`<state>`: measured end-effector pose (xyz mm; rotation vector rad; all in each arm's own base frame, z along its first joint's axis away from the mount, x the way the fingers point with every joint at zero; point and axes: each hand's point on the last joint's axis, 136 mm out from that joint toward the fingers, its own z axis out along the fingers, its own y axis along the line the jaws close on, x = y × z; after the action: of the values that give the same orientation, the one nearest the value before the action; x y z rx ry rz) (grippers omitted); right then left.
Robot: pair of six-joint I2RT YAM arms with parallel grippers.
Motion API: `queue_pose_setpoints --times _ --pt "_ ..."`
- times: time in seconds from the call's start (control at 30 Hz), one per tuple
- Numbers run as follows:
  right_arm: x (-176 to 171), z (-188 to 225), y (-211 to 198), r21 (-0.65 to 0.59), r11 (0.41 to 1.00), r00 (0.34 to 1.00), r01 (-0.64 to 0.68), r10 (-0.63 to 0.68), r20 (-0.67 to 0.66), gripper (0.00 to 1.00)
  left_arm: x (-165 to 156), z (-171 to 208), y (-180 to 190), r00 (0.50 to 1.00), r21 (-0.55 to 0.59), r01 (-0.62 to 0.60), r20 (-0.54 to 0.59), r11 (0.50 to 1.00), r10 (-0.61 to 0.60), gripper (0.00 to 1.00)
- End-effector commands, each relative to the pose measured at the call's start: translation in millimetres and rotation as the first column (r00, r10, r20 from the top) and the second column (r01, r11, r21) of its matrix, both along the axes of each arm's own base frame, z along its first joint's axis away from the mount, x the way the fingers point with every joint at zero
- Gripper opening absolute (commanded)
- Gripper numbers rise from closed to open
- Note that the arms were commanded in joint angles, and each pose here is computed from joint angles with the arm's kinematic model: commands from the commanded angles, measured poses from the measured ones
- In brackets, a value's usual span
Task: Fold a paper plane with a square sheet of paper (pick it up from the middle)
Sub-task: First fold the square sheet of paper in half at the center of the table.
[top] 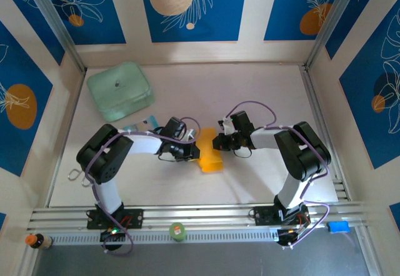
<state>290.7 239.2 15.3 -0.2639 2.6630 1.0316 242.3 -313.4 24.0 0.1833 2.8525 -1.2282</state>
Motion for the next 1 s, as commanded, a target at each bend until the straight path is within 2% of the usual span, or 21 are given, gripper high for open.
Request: queue_pose_setpoints --times 0.0,0.23,0.47,0.57,0.73,0.83,0.97 --pt "-21.9 -39.9 -25.1 -0.161 0.987 0.995 0.014 -0.029 -0.096 0.0 7.8 29.5 -7.7 0.999 -0.035 -0.041 0.0 0.999 0.041 0.09" --pt "-21.7 -39.8 -24.9 -0.16 0.987 0.995 0.014 -0.029 -0.096 0.0 1.9 32.2 -25.6 0.997 -0.118 -0.053 -0.06 0.992 0.046 0.09" --pt "-21.8 -39.9 -25.0 -0.161 0.987 0.995 0.014 -0.029 -0.096 0.0 -15.2 -2.8 -13.0 0.994 -0.046 -0.033 -0.11 0.998 0.028 0.09" --pt "-21.3 -39.9 -25.2 -0.163 0.987 0.995 0.016 -0.032 -0.096 0.0 -25.6 -22.4 5.5 0.993 0.061 -0.006 -0.116 0.998 0.013 0.09" --pt "-21.5 -40.0 -25.4 -0.163 0.986 0.995 0.016 -0.032 -0.096 0.0 -34.8 -38.4 22.7 0.994 0.156 0.035 -0.111 0.987 -0.018 0.09" --pt "-21.8 -39.6 -25.5 -0.163 0.987 0.995 0.016 -0.032 -0.095 0.0 -28.9 -26.3 16.7 0.997 0.12 0.016 -0.082 0.993 -0.006 0.09" --pt "-21.8 -39.5 -25.8 -0.164 0.986 0.995 0.017 -0.033 -0.093 0.0 -13.8 8.4 0.0 0.999 0.016 -0.037 -0.028 0.999 0.037 0.1"
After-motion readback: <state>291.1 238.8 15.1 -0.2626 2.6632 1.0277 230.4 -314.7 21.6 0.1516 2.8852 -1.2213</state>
